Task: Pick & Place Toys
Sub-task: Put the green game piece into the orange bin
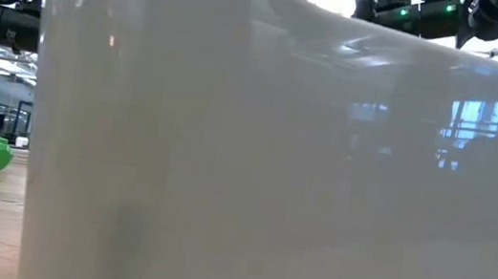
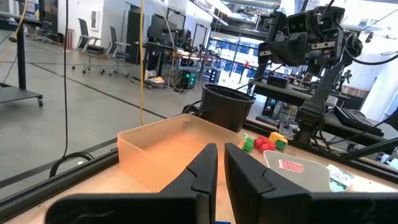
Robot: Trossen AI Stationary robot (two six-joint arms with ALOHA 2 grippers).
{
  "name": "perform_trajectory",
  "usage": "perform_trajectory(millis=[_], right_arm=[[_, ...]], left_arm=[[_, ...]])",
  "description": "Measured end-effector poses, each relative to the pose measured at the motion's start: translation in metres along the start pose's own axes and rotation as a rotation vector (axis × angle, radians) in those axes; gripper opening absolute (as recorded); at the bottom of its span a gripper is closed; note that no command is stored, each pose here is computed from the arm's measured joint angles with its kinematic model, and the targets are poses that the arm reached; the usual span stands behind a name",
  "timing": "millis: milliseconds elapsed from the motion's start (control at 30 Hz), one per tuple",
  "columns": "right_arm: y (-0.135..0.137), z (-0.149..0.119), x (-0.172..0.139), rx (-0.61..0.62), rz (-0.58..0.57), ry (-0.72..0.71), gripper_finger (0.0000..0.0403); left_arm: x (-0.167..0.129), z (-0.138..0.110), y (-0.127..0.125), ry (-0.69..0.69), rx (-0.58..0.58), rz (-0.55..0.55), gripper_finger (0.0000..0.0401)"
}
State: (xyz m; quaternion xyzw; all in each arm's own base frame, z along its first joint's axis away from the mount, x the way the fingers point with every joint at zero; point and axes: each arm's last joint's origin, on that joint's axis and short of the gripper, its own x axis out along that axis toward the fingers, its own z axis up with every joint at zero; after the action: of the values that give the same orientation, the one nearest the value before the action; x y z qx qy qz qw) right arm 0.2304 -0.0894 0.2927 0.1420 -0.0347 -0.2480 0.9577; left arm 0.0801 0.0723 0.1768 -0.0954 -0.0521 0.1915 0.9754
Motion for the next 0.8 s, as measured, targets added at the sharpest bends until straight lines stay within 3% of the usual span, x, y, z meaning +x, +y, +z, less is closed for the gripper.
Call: perform_trajectory(millis=[667, 800], right_arm=[[0.0, 0.0, 0.0, 0.001, 0.0, -0.001, 0.0009], [0.0, 0.0, 0.0, 0.001, 0.0, -0.001, 0.0009]], left_arm=[[0.0, 0.001, 0.0, -0.011, -0.001, 0.016, 0.0035], [0.0, 0.01, -0.002, -0.103, -0.212, -0.017, 0.0035]])
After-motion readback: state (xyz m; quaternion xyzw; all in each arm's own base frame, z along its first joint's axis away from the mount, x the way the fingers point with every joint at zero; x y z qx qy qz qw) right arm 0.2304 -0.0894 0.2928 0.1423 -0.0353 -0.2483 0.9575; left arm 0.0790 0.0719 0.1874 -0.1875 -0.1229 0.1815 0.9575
